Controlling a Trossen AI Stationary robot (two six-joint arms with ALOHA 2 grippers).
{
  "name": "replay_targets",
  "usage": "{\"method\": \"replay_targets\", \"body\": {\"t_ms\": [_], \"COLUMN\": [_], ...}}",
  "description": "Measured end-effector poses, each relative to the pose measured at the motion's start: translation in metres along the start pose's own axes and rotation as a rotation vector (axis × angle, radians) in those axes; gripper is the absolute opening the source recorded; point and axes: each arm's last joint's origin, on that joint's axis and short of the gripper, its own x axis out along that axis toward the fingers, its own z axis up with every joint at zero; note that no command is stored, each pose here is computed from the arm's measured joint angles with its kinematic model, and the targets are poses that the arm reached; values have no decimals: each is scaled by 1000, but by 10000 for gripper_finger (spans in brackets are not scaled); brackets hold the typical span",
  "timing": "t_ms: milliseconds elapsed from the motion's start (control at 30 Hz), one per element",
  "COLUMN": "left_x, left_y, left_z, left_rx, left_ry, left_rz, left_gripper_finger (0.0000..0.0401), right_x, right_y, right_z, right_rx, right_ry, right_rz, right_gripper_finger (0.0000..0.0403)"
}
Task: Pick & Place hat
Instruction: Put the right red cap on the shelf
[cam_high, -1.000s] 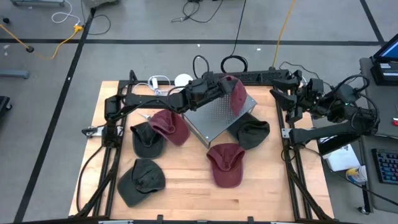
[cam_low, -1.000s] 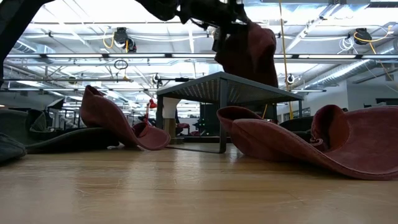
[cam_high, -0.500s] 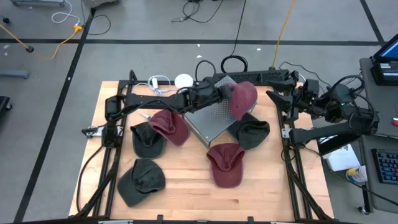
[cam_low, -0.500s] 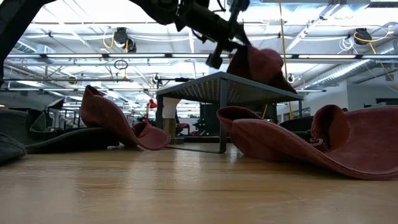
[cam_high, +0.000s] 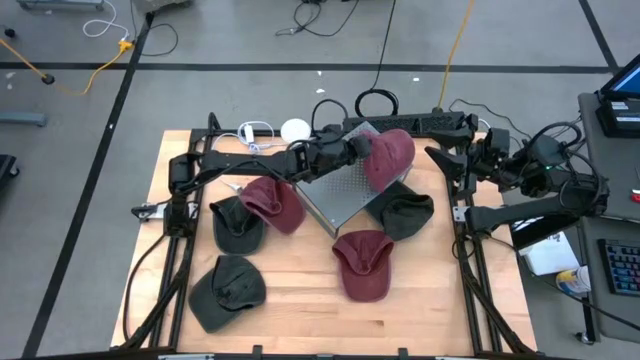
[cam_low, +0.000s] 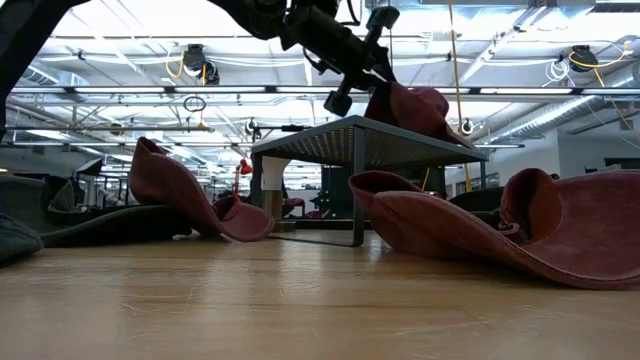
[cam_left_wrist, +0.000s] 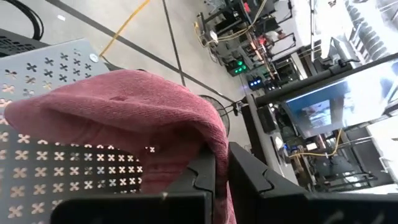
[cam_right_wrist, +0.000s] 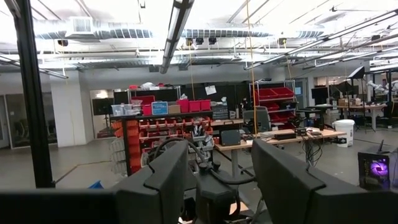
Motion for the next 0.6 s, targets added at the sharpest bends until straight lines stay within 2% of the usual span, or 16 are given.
{"method": "replay_targets", "body": {"t_ms": [333, 400, 600], "left_x": [-5, -8, -10], "left_y": [-4, -6, -8], "left_z": [2, 5, 7], "left_rx": [9, 11, 13], "left_ry": [-1, 9, 59], "left_rz": [8, 17, -4], "left_gripper_finger": [19, 37, 124], "right_x": [0, 0, 0], "right_y": [0, 0, 0], "right_z": [0, 0, 0], "right_rx": [0, 0, -1], "right_ry": [0, 0, 5], "right_rz": [0, 0, 0], "right_gripper_finger": [171, 171, 171]}}
